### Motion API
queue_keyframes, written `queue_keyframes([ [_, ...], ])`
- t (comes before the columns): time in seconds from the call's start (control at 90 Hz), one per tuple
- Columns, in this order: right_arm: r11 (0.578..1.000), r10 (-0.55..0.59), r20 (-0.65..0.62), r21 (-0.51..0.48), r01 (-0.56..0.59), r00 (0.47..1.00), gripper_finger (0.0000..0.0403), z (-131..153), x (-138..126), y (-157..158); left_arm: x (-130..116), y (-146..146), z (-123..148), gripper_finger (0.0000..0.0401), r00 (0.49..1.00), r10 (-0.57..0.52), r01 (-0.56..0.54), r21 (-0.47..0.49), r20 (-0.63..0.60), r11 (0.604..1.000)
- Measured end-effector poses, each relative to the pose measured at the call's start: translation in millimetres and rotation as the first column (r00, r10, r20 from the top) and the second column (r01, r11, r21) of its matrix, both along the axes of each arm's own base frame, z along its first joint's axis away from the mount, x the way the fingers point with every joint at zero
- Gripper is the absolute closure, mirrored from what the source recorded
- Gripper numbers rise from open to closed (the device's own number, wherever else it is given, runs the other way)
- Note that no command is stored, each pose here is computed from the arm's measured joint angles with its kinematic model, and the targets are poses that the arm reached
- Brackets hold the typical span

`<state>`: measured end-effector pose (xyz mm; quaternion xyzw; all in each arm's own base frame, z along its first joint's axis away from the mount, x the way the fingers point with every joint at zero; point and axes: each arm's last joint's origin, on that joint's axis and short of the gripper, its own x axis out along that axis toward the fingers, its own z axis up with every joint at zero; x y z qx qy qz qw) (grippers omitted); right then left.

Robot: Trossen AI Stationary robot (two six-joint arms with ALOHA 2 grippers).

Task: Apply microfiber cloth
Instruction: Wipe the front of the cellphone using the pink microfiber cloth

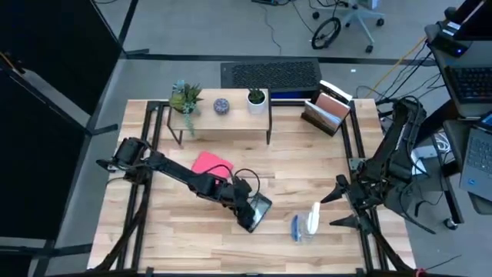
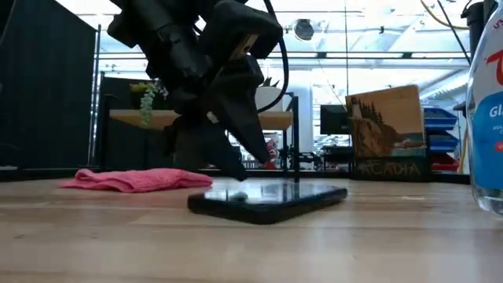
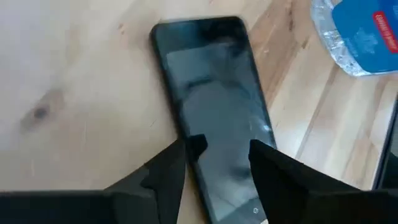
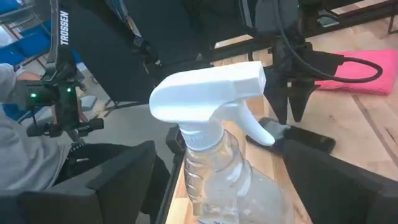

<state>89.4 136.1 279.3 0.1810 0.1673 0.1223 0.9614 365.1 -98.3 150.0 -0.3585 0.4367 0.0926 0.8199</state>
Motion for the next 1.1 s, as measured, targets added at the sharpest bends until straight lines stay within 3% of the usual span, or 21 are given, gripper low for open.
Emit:
queue_keyframes([
  [0.156,0.999,-0.012,0.029,0.046,0.011,0.999,0.0064,11.2,-0.5,-1.7,-2.7,3.9,8.8,0.0237,1.0,-0.027,0.027,0.025,0.006,0.999],
  [0.256,0.997,-0.014,0.094,0.076,0.007,0.995,0.0064,40.4,-2.0,-5.4,-9.9,6.0,14.7,0.0237,0.999,-0.041,0.043,0.056,-0.035,0.997],
  [0.4,0.999,0.001,0.212,0.037,-0.009,0.977,0.0064,89.9,-4.1,-12.1,-17.3,2.4,15.3,0.0237,0.992,-0.102,0.112,0.137,-0.078,0.984],
  [0.5,0.996,-0.082,0.274,-0.004,0.087,0.958,0.0064,120.9,2.5,-19.7,-19.0,-3.7,15.2,0.0237,0.978,-0.194,0.205,0.191,-0.075,0.96],
  [0.6,0.976,-0.168,0.249,-0.091,0.196,0.954,0.0064,135.3,19.3,-24.4,-18.7,-5.7,11.0,0.0237,0.97,-0.229,0.242,0.212,-0.086,0.947],
  [0.7,0.938,-0.281,0.131,-0.172,0.3,0.951,0.0065,131.2,47.8,-30.6,-18.0,-4.8,6.3,0.0237,0.97,-0.222,0.238,0.213,-0.099,0.947],
  [0.811,0.931,-0.326,-0.09,-0.206,0.302,0.941,0.0066,110.8,89.2,-43.8,-18.2,-5.8,5.3,0.0237,0.969,-0.224,0.241,0.215,-0.102,0.946],
  [0.956,0.952,-0.29,-0.362,-0.2,0.23,0.886,0.0066,71.6,144.6,-64.4,-18.1,-5.8,5.3,0.0237,0.969,-0.224,0.241,0.216,-0.101,0.946],
  [1.1,0.972,-0.216,-0.515,-0.193,0.133,0.83,0.0066,29.3,193.0,-76.0,-18.3,-6.5,5.3,0.0237,0.969,-0.223,0.241,0.22,-0.101,0.945],
])
